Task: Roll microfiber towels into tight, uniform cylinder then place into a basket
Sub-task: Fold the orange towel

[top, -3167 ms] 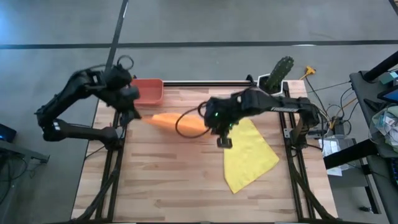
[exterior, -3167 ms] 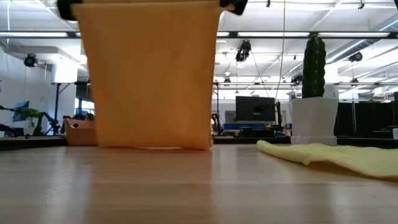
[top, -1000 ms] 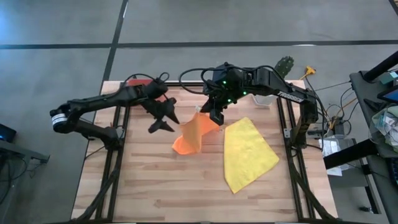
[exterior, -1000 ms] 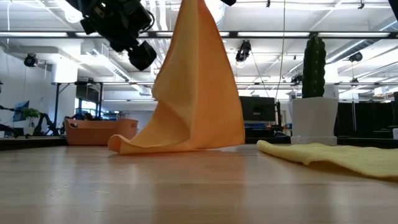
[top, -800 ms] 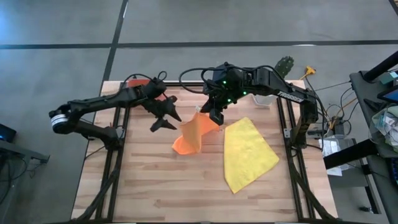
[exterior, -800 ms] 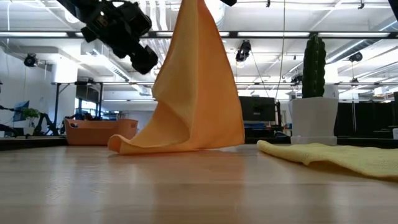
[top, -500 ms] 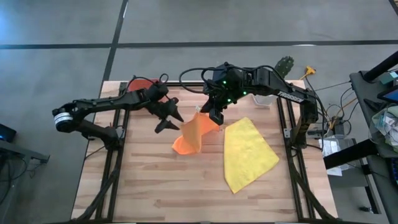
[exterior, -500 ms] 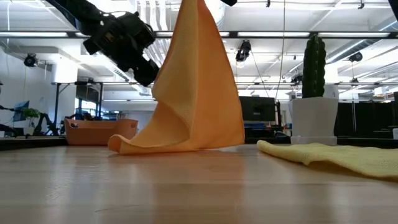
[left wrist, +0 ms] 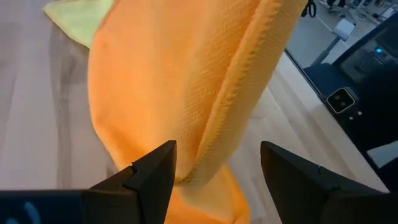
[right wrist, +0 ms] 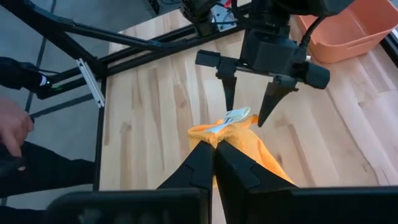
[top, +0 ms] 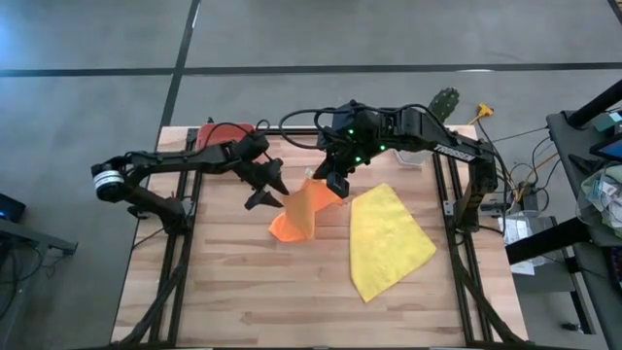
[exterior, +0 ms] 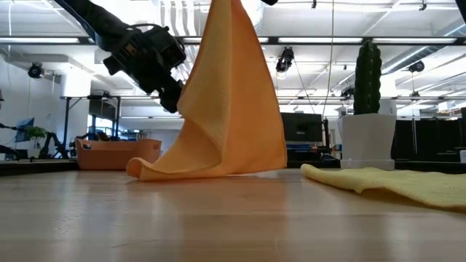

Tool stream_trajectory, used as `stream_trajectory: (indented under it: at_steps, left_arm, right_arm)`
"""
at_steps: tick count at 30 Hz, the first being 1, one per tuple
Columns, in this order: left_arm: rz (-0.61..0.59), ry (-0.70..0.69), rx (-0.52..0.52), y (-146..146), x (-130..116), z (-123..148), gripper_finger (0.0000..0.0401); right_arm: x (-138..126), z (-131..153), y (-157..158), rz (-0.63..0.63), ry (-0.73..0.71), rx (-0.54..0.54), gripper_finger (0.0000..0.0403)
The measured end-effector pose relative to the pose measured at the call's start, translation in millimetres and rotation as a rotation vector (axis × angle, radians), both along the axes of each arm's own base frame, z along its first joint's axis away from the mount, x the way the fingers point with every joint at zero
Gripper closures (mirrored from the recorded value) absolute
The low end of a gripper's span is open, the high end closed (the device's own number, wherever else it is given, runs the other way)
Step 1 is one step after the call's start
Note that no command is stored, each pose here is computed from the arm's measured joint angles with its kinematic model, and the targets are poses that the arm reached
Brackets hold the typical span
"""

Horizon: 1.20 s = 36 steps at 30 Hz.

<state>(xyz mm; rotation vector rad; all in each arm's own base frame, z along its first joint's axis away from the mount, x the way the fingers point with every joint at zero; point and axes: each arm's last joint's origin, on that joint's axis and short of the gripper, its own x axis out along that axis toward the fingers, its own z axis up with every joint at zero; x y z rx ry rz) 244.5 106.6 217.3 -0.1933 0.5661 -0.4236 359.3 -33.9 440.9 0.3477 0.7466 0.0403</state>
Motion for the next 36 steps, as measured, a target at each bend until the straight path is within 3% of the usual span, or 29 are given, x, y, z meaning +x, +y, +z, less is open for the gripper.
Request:
stream_trajectory:
  at_steps: [23, 36]
  left_arm:
    - [-0.035, 0.025, -0.051, -6.1, -7.6, -12.0, 0.0189]
    - [-0.040, 0.019, -0.082, -6.7, -7.8, -8.4, 0.0313]
  right_arm:
    - [0.1, -0.1, 0.0, -0.002, 0.000, 0.002, 0.0394]
    - [-0.1, 0.0, 0.0, -0.002, 0.000, 0.001, 0.0394]
